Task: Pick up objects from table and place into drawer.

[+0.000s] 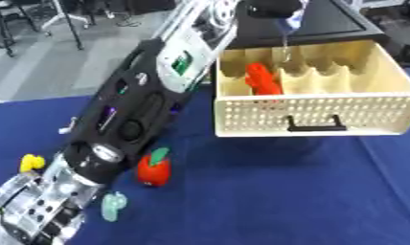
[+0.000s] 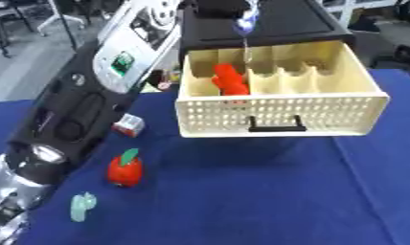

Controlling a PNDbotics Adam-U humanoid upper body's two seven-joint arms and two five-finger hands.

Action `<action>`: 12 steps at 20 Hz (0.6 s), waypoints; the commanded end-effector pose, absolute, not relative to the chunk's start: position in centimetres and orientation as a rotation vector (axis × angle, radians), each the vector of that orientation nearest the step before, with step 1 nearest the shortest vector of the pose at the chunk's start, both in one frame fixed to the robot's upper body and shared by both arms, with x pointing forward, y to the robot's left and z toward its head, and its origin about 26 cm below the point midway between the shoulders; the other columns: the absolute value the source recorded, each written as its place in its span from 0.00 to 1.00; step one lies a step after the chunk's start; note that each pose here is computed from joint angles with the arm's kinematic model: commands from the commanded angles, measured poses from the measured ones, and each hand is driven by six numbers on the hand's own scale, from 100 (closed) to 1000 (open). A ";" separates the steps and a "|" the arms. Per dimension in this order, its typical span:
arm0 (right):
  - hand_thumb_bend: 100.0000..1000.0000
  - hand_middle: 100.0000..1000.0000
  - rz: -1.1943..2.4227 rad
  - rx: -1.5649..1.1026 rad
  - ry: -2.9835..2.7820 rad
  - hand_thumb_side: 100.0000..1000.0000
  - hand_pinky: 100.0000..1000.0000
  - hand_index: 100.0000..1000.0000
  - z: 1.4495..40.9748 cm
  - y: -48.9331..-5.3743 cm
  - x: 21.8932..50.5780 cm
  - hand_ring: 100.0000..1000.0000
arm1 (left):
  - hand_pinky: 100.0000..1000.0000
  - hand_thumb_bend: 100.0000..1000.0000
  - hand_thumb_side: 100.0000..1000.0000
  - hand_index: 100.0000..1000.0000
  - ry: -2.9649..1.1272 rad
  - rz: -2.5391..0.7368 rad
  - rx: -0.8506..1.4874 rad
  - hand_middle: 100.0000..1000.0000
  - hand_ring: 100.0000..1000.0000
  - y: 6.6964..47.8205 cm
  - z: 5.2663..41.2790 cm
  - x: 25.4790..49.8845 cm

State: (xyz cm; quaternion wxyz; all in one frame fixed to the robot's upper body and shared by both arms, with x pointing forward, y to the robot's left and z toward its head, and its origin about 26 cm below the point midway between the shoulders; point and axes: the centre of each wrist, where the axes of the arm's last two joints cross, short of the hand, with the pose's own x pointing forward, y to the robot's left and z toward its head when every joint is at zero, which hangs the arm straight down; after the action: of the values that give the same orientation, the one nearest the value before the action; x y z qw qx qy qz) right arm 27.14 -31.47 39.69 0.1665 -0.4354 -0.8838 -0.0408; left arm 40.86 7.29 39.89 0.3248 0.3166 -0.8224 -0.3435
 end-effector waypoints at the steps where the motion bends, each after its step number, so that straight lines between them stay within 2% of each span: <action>1: 0.00 0.24 -0.115 -1.243 -2.553 0.97 0.14 0.71 40.5 -31.4 26.5 0.31 | 0.06 0.00 0.12 0.39 -2.207 -0.879 0.871 0.57 0.38 7.6 40.7 41.3; 2: 0.00 0.24 -0.116 -1.244 -2.554 0.97 0.14 0.71 40.5 -31.4 26.5 0.31 | 0.10 0.00 0.09 0.44 -2.201 -0.906 0.884 0.60 0.41 7.7 40.3 41.7; 3: 0.00 0.24 -0.118 -1.246 -2.553 0.97 0.14 0.71 40.5 -31.4 26.5 0.31 | 0.23 0.00 0.13 0.56 -2.192 -0.942 0.900 0.68 0.52 7.8 40.0 41.9; 4: 0.00 0.24 -0.121 -1.247 -2.551 0.97 0.14 0.71 40.5 -31.4 26.5 0.31 | 0.35 0.05 0.18 0.65 -2.178 -0.988 0.919 0.73 0.63 7.9 39.8 42.1; 5: 0.00 0.24 -0.124 -1.248 -2.550 0.97 0.14 0.71 40.5 -31.5 26.5 0.31 | 0.56 0.24 0.27 0.76 -2.162 -1.038 0.936 0.80 0.79 8.0 39.6 42.3; 6: 0.00 0.24 -0.125 -1.250 -2.548 0.97 0.14 0.71 40.4 -31.5 26.5 0.31 | 0.63 0.28 0.30 0.79 -2.144 -1.095 0.952 0.82 0.84 8.0 39.4 42.4; 7: 0.00 0.24 -0.127 -1.252 -2.547 0.97 0.13 0.71 40.4 -31.5 26.5 0.31 | 0.75 0.39 0.38 0.82 -2.128 -1.144 0.965 0.85 0.90 8.1 39.3 42.4; 9: 0.00 0.24 -0.132 -1.253 -2.544 0.97 0.13 0.71 40.4 -31.6 26.5 0.31 | 0.83 0.51 0.46 0.87 -2.108 -1.208 1.000 0.87 0.94 8.3 39.5 42.3; 11: 0.00 0.24 -0.133 -1.252 -2.543 0.96 0.13 0.71 40.3 -31.6 26.6 0.31 | 0.86 0.63 0.55 0.89 -2.095 -1.226 1.042 0.86 0.94 8.5 39.8 42.2; 12: 0.00 0.24 -0.135 -1.252 -2.542 0.96 0.13 0.71 40.3 -31.6 26.6 0.31 | 0.86 0.64 0.56 0.89 -2.088 -1.225 1.058 0.85 0.94 8.7 39.9 42.2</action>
State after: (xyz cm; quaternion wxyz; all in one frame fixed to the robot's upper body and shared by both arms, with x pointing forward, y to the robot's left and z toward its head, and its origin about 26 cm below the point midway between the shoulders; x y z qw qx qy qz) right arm 27.19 -31.51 39.54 0.1672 -0.4335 -0.8844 -0.0451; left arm 42.70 7.97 38.26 0.2633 0.3697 -0.7656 -0.4560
